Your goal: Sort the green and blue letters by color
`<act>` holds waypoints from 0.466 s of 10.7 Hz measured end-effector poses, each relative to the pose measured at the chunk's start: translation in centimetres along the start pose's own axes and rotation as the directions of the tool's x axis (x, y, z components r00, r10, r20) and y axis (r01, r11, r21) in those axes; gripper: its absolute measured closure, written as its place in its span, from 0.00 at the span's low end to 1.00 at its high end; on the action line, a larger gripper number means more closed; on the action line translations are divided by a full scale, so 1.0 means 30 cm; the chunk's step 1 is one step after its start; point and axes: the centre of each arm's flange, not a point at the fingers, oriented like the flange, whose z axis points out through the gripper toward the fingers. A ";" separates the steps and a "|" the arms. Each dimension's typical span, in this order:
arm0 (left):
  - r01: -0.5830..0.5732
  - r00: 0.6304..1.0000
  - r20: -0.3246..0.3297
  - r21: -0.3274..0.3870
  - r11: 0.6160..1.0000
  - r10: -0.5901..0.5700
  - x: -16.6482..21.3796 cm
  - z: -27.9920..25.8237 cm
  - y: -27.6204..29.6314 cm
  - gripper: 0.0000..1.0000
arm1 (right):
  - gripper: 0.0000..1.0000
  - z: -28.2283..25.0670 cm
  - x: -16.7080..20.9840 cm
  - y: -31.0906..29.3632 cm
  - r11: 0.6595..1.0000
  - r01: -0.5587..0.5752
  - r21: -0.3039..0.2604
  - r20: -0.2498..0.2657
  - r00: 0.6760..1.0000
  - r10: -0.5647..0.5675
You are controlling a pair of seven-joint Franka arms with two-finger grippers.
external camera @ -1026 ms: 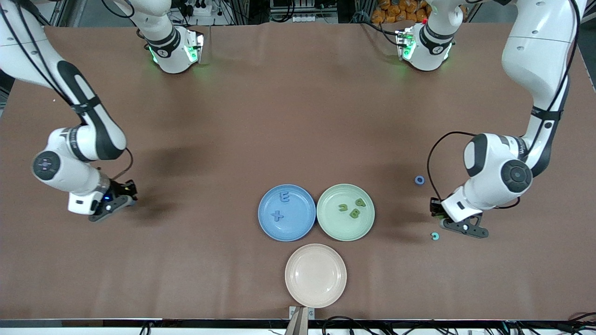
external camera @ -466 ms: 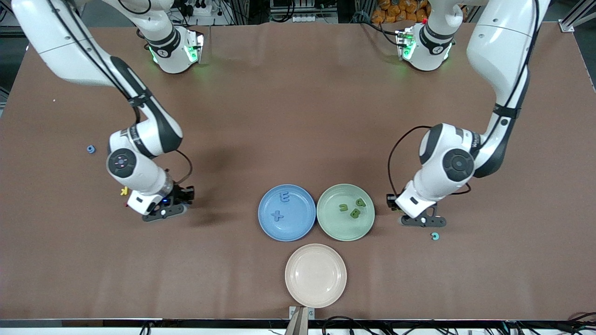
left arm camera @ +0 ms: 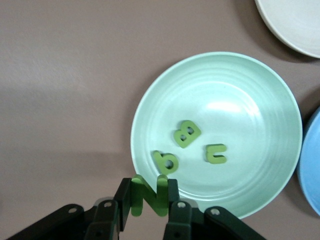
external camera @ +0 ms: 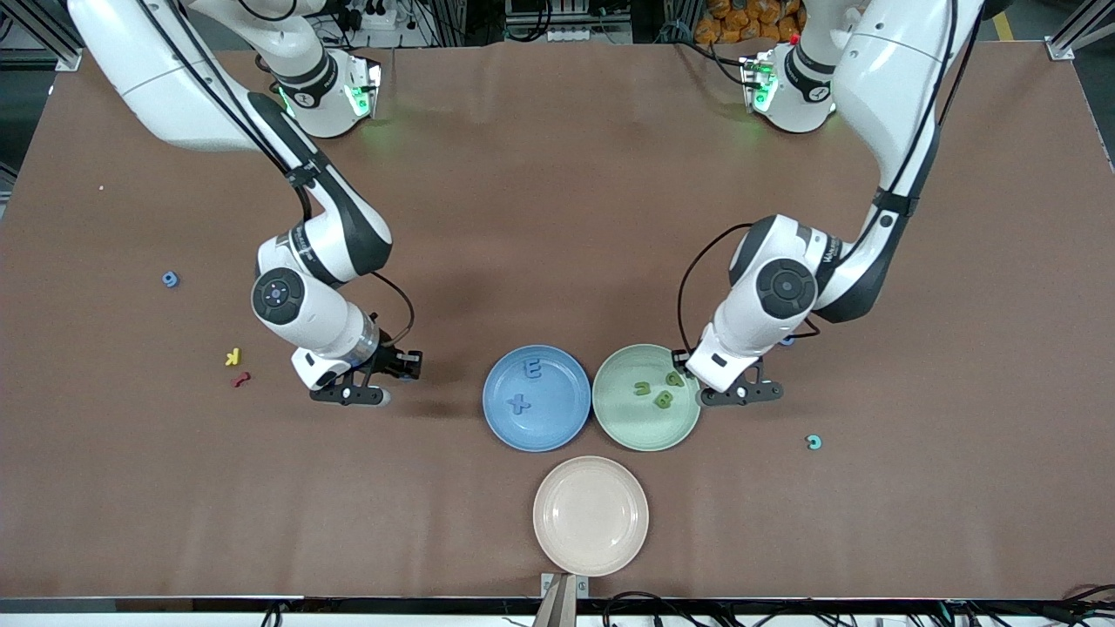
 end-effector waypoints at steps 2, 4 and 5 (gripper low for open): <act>0.061 0.998 0.002 -0.003 0.998 -0.061 -0.010 0.011 0.033 0.67 | 0.66 -0.042 0.005 -0.123 0.987 -0.141 0.078 0.003 0.990 0.141; 0.093 0.996 -0.004 -0.011 0.996 -0.093 -0.004 0.010 0.060 0.67 | 0.66 -0.104 -0.004 -0.283 0.949 -0.280 0.142 0.008 0.959 0.282; 0.095 0.995 -0.006 -0.013 0.995 -0.095 0.000 0.008 0.064 0.63 | 0.66 -0.131 -0.006 -0.346 0.918 -0.359 0.165 0.015 0.932 0.362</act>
